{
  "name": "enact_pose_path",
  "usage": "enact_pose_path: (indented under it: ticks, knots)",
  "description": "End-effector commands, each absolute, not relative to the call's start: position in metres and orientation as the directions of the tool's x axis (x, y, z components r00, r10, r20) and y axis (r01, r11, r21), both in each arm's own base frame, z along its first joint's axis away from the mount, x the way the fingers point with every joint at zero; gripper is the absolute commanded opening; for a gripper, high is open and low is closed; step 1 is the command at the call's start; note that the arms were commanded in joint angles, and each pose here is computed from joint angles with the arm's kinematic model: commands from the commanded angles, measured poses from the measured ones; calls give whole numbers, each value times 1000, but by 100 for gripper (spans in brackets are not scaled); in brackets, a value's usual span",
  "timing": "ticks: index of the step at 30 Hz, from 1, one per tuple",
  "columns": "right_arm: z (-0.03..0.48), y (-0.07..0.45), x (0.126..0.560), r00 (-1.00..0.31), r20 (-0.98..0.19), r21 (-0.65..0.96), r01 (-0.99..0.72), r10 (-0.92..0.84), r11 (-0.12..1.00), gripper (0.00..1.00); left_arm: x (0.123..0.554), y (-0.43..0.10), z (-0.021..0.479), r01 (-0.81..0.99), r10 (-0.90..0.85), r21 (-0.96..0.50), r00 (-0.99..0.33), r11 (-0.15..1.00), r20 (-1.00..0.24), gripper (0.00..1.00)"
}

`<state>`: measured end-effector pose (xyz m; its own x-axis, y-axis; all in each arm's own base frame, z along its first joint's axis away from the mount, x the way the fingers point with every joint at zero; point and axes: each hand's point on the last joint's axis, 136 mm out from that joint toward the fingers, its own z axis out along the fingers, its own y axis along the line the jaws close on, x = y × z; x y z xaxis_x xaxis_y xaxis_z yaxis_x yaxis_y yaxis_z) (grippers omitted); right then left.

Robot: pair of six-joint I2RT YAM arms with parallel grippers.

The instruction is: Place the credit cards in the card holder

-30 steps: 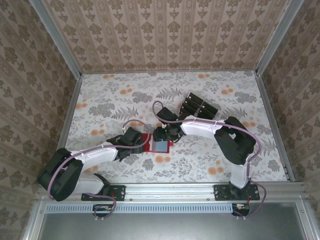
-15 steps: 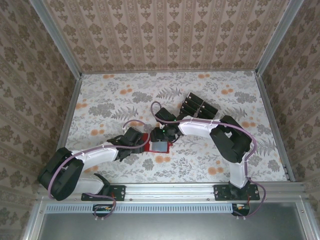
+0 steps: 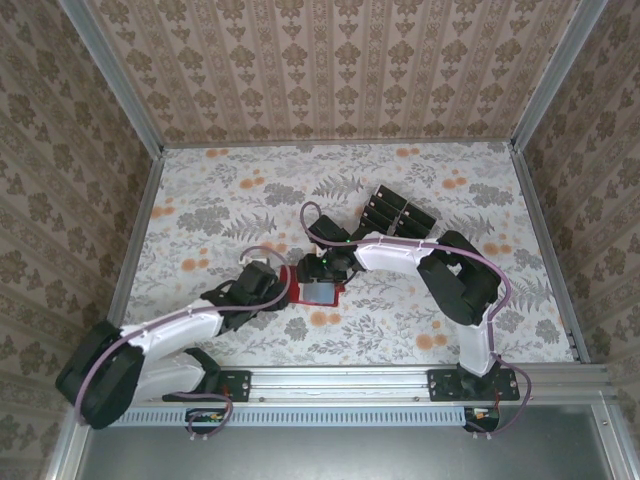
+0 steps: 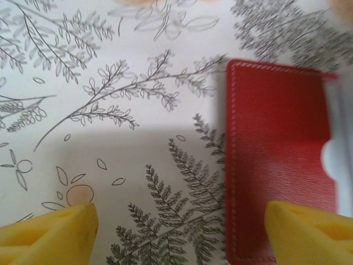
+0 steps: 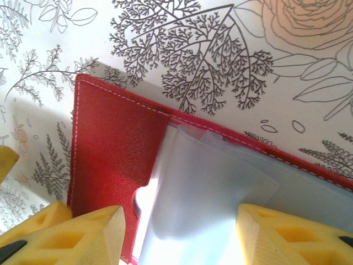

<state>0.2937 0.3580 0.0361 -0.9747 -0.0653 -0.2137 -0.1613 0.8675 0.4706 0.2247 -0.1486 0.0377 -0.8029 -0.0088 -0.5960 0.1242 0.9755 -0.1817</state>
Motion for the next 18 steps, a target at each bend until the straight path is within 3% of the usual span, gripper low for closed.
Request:
enact_pose_path:
  ticks: [1,18]
  knots:
    - [34,366,288,-980,-189,496,-146,-58,856,57,221,-154,53,155,-30,-241,-783,958,-622,82]
    - [35,374,290,-982,-184,506,-135,-47,852,58,207,-187,73,337,4,-356,-732,871,-682,82]
